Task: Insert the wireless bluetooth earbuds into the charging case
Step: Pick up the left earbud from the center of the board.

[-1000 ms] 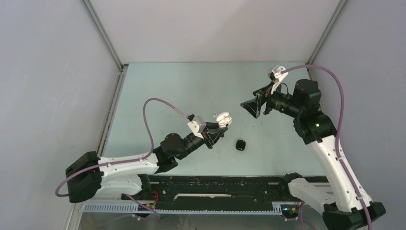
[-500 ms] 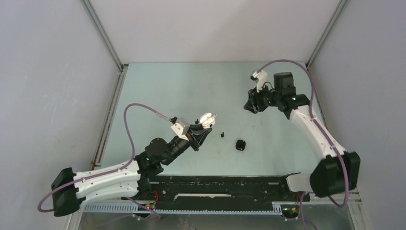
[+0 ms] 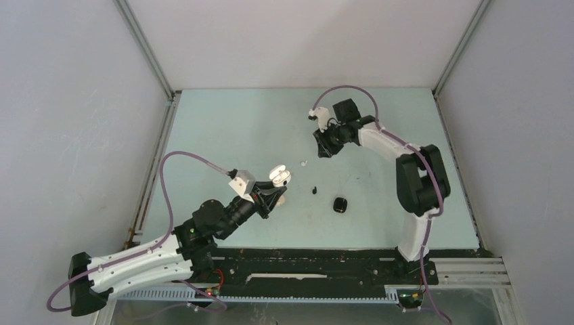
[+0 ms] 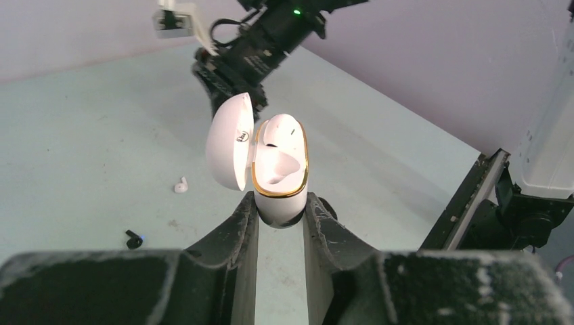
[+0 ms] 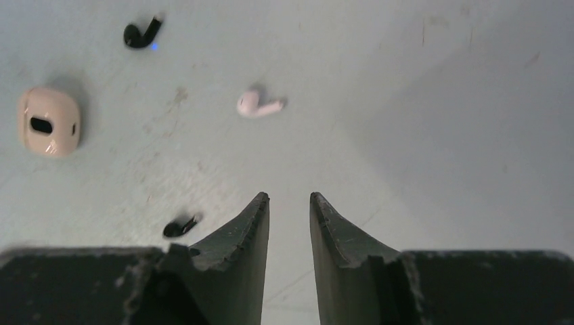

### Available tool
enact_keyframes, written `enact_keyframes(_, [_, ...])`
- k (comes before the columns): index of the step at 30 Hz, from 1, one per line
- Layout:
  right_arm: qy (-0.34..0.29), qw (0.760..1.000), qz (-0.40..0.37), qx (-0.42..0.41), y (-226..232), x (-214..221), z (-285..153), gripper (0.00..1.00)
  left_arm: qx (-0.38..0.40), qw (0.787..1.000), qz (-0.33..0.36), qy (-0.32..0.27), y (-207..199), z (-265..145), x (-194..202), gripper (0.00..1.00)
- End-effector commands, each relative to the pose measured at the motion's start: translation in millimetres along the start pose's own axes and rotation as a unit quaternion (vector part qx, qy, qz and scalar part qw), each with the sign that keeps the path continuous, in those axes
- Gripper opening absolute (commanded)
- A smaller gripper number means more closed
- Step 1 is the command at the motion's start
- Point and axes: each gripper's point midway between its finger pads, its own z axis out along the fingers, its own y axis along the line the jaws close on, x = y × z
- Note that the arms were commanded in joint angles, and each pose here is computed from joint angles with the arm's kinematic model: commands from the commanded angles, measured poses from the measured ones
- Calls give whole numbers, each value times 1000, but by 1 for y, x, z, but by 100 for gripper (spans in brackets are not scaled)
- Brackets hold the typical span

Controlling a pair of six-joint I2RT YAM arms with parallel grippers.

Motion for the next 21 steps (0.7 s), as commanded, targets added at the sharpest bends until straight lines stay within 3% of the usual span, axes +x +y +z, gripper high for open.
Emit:
enact_keyframes(1, [15,999,-44,25,-10,-24,25,31,-6,1000,-10,3,1,-2,-5,0])
enact_keyframes(10, [50,997,-52,41,-29,-36,76,34,10,1000,-8,13,-6,-3,-9,0])
enact_keyframes(21, [125,986,-101,47,-22,-20,92,38,17,1000,-1,19,-8,-3,-11,0])
